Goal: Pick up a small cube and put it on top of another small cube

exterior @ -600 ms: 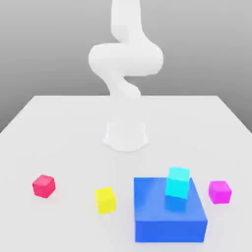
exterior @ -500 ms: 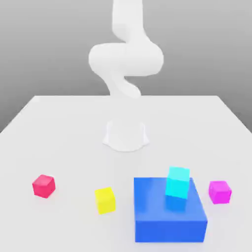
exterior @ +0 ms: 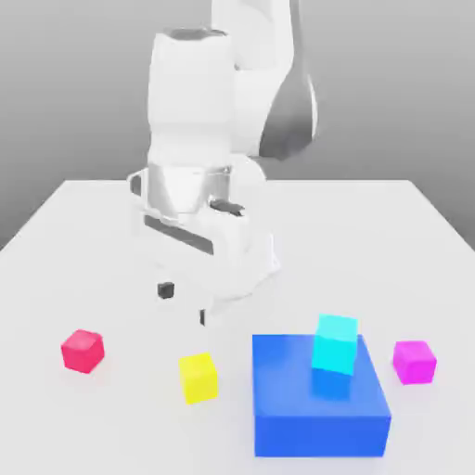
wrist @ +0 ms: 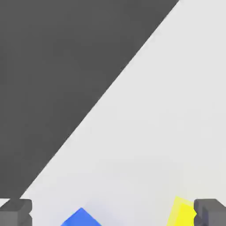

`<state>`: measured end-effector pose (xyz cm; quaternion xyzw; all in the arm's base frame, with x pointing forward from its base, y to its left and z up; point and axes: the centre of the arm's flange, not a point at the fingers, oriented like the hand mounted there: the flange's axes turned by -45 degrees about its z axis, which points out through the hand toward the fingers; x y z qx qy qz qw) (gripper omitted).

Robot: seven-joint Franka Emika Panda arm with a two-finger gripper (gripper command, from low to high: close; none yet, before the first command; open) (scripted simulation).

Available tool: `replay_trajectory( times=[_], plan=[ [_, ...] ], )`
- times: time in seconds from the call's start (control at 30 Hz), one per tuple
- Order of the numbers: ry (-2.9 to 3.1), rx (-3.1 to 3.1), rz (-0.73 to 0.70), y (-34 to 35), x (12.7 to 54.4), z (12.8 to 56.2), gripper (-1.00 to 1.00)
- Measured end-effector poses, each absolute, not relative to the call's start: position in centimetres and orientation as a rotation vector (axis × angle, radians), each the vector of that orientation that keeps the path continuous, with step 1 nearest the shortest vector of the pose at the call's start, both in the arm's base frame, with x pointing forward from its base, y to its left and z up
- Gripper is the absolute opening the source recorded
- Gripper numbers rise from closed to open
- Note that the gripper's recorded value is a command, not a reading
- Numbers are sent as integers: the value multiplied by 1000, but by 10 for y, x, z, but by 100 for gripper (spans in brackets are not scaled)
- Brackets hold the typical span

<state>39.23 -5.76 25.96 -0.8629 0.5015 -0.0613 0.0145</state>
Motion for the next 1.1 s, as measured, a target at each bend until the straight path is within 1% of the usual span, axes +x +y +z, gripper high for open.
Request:
replay_trajectory(
  times=[0.1,0.13,0.33,0.37,0.6,0.83,0.93,1.0,1.1],
  plan=[
    [1772,-2583,-45,-60,360,207,0],
    [1808,-2563,-23,-61,355,195,0],
    [1834,-2548,0,-59,351,140,0],
    [1834,-2548,1,-59,350,131,-100],
    [1834,-2549,-2,-59,350,130,-100],
    [1832,-2551,-4,-58,350,185,-100],
    [1951,-2469,-6,-114,343,203,-100],
    [2066,-2375,-6,-168,328,215,-100],
    [2168,-2278,-3,-228,300,233,-100]
  ],
)
